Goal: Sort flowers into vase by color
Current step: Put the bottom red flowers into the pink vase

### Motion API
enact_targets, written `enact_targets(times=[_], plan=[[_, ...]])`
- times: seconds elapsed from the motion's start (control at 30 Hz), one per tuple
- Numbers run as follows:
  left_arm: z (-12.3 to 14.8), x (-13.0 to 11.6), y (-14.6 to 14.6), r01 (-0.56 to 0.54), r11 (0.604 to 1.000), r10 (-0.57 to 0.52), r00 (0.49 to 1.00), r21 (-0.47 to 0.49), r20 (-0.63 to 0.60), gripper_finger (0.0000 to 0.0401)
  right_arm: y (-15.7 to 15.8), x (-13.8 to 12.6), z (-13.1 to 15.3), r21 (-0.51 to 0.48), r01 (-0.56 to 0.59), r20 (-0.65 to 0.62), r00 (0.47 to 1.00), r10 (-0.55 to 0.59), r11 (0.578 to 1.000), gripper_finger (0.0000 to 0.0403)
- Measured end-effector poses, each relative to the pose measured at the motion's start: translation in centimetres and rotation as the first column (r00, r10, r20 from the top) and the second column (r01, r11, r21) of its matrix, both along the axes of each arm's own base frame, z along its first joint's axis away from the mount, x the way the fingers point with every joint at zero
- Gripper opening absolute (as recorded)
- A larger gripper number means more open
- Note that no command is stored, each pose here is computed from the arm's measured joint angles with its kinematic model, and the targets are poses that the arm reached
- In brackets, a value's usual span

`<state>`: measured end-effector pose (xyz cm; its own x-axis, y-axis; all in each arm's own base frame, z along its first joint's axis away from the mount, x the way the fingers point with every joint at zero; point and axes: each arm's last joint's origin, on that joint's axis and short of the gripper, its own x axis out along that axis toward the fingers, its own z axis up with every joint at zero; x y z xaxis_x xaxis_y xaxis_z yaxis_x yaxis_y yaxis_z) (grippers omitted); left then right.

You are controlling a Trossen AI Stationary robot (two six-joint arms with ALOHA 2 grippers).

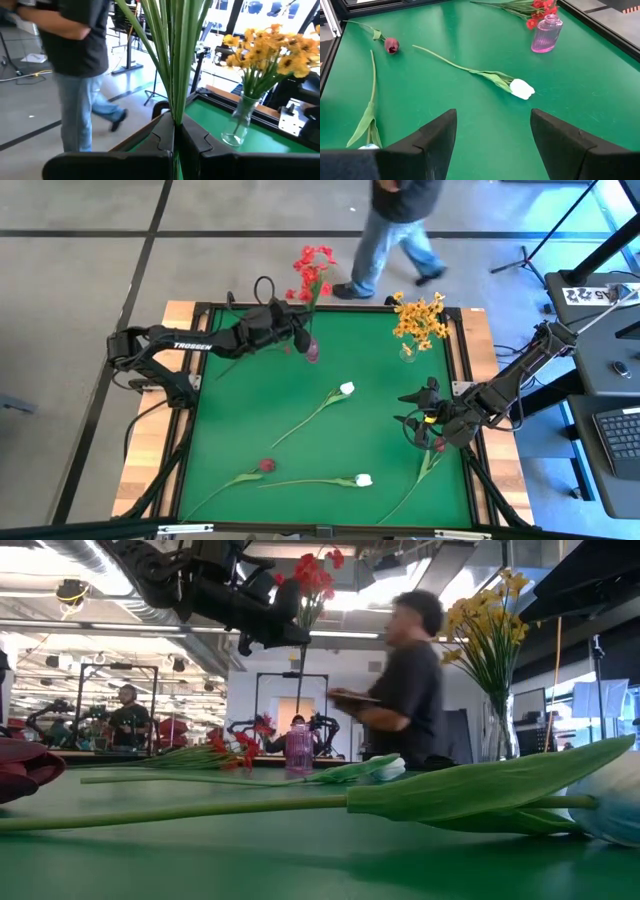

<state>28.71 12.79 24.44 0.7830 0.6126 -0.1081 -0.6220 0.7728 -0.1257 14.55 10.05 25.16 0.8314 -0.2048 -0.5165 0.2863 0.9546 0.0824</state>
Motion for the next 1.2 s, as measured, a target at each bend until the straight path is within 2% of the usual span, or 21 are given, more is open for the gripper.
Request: enact_targets(times=[0.23, 0.53, 0.8, 1.2], plan=[[-0.2, 0.1, 0.1, 0.001, 1.0, -0.001, 1.0, 0.001, -0.003, 0.0, 0.0, 0.0, 0.0, 0.006, 0.0, 0.006, 1.0, 0.0, 1.0, 0.0253], [-2.2, 1.0, 0.5, -0.002, 0.999, 0.001, 0.999, -0.033, -0.033, 0.0, 0.1, 0.2, 0.2, 0.007, 0.0, 0.026, 1.0, 0.0, 1.0, 0.0253], [-2.3, 1.1, 0.3, 0.007, 0.999, -0.008, 0.999, -0.036, -0.042, 0.0003, 0.1, 0.2, 0.2, 0.002, -0.003, 0.023, 1.0, 0.003, 1.0, 0.0253], [-3.6, 1.2, -0.7, 0.027, 0.996, -0.042, 0.985, -0.089, -0.17, 0.0023, 0.1, 0.2, 0.2, 0.002, -0.003, 0.023, 1.0, 0.003, 1.0, 0.0253]])
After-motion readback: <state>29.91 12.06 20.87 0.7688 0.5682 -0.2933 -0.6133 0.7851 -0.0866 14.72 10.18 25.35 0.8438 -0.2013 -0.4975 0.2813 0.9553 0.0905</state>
